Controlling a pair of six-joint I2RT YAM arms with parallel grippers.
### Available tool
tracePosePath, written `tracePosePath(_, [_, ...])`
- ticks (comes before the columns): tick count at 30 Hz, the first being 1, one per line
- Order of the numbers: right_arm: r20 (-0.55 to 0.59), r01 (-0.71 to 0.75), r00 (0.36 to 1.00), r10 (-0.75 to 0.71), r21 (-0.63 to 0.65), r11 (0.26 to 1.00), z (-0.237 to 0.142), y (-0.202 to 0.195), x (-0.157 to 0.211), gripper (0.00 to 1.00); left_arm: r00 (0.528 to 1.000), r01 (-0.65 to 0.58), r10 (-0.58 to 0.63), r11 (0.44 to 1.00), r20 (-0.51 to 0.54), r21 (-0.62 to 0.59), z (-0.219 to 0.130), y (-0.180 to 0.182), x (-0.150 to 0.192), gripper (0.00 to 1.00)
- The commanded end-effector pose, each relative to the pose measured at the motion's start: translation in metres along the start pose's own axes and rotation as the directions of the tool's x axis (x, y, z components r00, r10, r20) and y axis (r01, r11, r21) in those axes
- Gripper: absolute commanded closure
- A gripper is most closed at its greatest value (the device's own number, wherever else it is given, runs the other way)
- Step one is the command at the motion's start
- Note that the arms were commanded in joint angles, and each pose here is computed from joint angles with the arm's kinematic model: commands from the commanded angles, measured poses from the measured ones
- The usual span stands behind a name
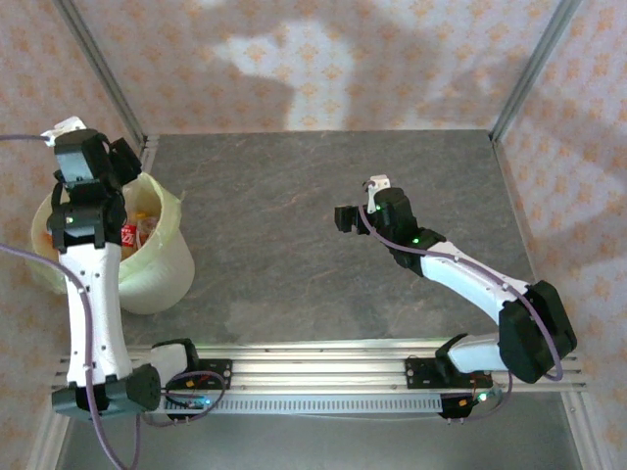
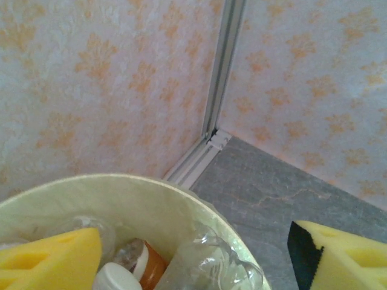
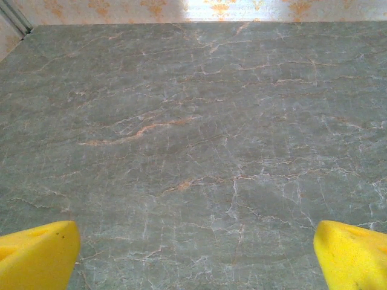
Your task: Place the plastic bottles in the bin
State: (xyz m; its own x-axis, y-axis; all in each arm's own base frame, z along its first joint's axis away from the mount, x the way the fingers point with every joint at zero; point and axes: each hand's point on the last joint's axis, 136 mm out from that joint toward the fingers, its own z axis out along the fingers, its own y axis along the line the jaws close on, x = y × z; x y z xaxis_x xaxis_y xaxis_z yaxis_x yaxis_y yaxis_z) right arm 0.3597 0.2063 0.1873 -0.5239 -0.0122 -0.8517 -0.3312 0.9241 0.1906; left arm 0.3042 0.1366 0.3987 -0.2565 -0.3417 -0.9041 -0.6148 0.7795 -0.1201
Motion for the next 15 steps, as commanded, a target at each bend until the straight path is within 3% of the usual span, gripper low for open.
tracePosePath(1, [0.036,-0.025,0.999,0.025,0.006,1.0,-0.003,-0.002,-0.011,0.01,0.99,0.058,-0.054,0.998,-0.131,0.028,0.004,-0.005,0.024,0.24])
tracePosePath(9, [0.023,-0.017,1.0,0.016,0.02,1.0,-0.003,-0.005,-0.007,0.01,0.954,0.092,-0.101,0.995,-0.284,-0.046,0.029,0.005,0.056,0.47])
tracePosePath(15, [0.017,-0.025,1.0,0.025,0.015,1.0,-0.001,-0.004,-0.006,0.01,0.939,0.098,-0.136,0.986,-0.316,-0.135,0.029,0.028,0.094,0.49])
